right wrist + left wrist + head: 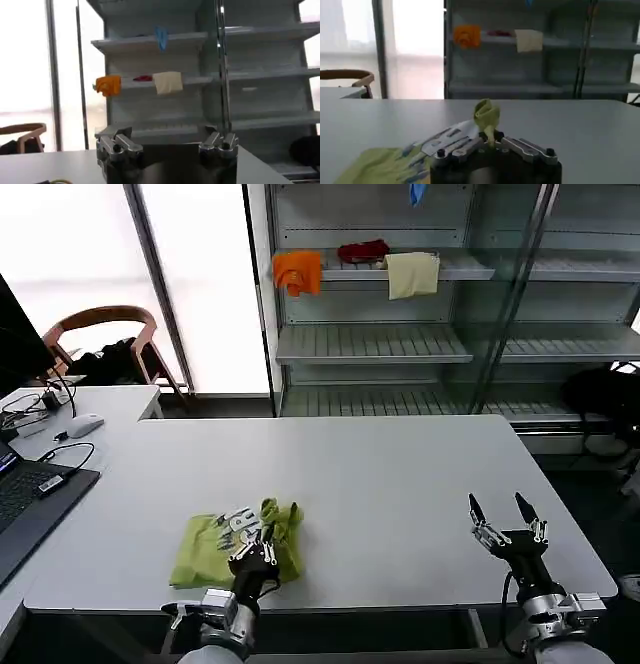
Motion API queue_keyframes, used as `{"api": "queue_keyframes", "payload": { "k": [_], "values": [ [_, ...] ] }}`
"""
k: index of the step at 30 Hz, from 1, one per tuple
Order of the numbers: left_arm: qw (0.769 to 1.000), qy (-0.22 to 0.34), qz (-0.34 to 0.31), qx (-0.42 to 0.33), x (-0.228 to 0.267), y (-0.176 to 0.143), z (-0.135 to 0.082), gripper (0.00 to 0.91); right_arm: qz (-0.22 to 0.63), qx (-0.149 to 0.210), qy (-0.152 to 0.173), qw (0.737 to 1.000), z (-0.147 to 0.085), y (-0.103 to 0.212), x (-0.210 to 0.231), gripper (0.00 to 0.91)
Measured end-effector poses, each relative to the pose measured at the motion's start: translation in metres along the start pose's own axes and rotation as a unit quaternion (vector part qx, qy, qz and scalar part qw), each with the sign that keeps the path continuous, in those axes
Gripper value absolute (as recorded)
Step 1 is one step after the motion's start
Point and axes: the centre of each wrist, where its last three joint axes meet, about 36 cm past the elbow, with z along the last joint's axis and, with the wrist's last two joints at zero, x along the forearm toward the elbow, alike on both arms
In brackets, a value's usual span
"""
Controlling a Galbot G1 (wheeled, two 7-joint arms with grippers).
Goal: Fold and organize the clothes.
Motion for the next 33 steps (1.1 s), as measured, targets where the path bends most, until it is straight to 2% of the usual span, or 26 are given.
{"api": "queue_keyframes", "payload": {
  "k": [13,22,26,28,29,33],
  "values": [
    [1.0,0.018,0.002,-0.011,-0.017,-0.01,0.006,0.02,-0.003,-0.001,0.001,1.0,0.001,0.004,0.002,0.907],
    [1.0,0.017,0.001,-0.017,-0.028,-0.007,-0.005,0.02,-0.004,0.0,0.0,1.0,0.001,0.006,0.002,0.907],
    [1.0,0.021,0.005,-0.017,-0.03,-0.011,-0.003,0.03,-0.004,0.0,-0.001,1.0,0.0,0.006,0.002,0.907],
    [1.0,0.024,0.008,-0.017,-0.031,-0.014,0.0,0.524,-0.004,0.001,-0.001,1.0,0.0,0.005,0.002,0.907],
    [1.0,0.025,0.01,-0.017,-0.031,-0.015,0.001,0.907,-0.003,0.001,-0.001,1.0,0.0,0.005,0.002,0.907],
    [0.999,0.025,0.013,-0.024,-0.034,-0.018,0.002,0.907,-0.003,0.001,-0.001,1.0,0.001,0.005,0.001,0.907]
  ]
}}
